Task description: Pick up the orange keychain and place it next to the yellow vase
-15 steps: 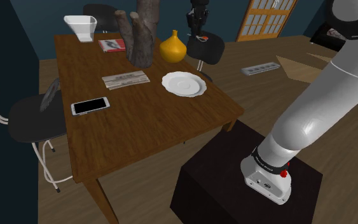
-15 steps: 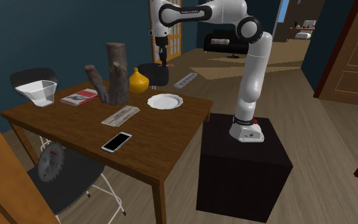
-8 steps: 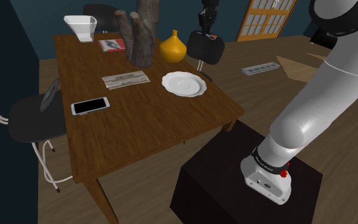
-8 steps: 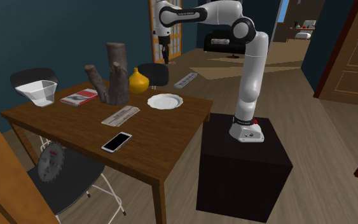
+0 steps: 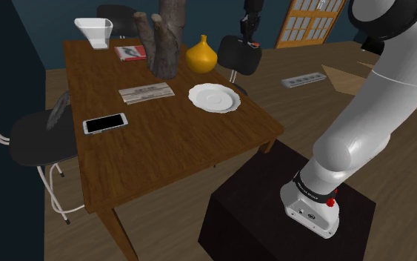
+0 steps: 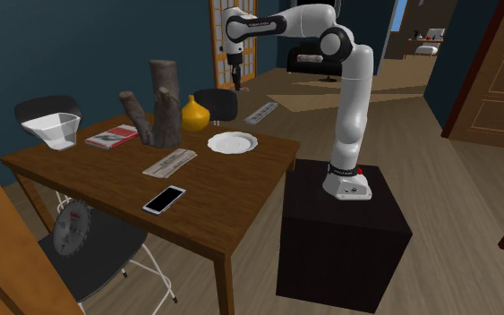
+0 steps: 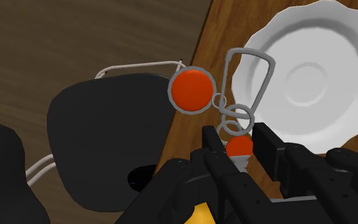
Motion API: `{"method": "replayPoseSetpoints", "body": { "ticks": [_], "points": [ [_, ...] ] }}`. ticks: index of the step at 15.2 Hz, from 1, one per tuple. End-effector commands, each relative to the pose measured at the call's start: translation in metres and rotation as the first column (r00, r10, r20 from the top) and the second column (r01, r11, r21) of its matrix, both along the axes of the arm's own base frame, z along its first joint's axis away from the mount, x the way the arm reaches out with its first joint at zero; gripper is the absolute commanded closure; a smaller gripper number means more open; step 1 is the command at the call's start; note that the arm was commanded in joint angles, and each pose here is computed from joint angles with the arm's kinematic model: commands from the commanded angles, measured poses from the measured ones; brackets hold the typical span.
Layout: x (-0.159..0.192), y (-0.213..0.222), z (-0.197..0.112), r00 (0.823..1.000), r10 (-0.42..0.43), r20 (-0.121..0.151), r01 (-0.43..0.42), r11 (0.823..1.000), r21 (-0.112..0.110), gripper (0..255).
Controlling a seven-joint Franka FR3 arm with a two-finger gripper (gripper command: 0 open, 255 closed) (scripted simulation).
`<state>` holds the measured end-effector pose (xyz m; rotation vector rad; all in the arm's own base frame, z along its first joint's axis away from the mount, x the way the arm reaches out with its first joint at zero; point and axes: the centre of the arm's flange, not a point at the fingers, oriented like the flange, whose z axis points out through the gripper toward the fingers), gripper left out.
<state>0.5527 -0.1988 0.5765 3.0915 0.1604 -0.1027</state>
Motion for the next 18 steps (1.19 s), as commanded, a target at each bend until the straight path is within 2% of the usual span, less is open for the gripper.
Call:
{"method": "replayPoseSetpoints", "body": {
  "ticks": [1,18],
  "points": [
    [-0.001,0.000,-0.010,1.000,0.000,0.000,0.000,1.000,0.000,255],
    [-0.001,0.000,-0.100,1.000,0.000,0.000,0.000,1.000,0.000,255]
  ]
}}
